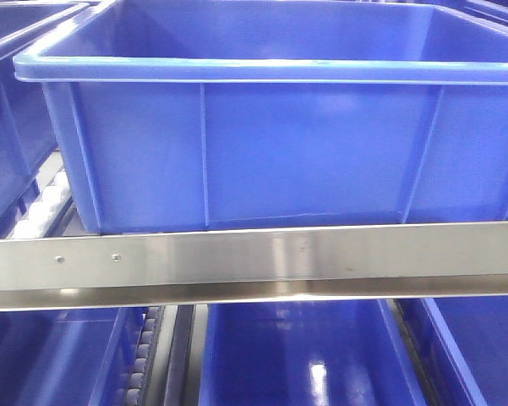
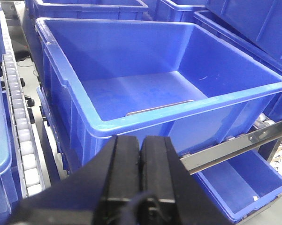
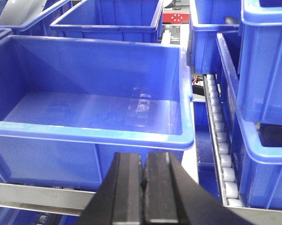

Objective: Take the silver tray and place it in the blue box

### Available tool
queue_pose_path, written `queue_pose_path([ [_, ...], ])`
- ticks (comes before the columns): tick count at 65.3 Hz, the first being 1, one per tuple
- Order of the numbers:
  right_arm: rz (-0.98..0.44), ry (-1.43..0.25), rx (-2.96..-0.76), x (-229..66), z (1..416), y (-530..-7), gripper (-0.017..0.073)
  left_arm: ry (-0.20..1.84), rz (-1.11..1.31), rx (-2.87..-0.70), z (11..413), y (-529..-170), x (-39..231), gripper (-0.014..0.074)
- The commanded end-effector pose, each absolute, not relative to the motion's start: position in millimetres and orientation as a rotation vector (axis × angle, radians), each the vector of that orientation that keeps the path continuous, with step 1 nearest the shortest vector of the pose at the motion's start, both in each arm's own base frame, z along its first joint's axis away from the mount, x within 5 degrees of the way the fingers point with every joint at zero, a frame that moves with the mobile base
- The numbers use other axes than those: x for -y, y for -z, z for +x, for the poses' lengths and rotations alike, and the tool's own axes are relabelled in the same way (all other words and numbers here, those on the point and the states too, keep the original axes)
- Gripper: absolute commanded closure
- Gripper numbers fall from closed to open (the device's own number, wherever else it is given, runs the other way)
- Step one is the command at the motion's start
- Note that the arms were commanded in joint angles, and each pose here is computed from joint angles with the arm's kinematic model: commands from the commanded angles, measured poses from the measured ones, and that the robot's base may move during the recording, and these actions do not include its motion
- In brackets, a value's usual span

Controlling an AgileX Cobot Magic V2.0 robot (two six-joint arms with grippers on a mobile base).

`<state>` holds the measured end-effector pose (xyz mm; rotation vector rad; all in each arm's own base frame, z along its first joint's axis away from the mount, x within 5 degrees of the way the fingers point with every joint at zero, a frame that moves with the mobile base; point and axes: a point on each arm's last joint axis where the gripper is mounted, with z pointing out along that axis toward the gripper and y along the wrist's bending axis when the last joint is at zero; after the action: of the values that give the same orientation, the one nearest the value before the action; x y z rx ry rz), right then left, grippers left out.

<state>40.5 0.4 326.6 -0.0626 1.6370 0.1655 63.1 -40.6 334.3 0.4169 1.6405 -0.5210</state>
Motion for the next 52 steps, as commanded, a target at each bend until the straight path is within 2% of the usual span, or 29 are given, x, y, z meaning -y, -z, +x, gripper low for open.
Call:
queue_pose_path([
  [1,-0.084,-0.161,-1.529,-1,40,-343,0.0507,0.563,0.409,-1.537,61,-350,42,0.0698],
  [12,-0.084,-0.161,-1.529,-1,40,-343,0.0507,0.559,0.399,-1.55,60,-349,40,0.0698],
  [17,-0.084,-0.161,-1.529,-1,40,-343,0.0507,0.493,0.428,-1.541,60,-345,39,0.0698],
  [25,-0.084,-0.161,-1.529,-1,40,-343,0.0507,0.416,0.311,-1.522,61,-331,30,0.0698],
  [40,-0.084,-0.161,-1.529,-1,40,-343,0.0507,0.258,0.071,-1.491,51,-274,11,0.0698],
  [52,-0.084,-0.161,-1.529,-1,40,-343,0.0507,0.19,-0.024,-1.461,50,-227,5,0.0698],
])
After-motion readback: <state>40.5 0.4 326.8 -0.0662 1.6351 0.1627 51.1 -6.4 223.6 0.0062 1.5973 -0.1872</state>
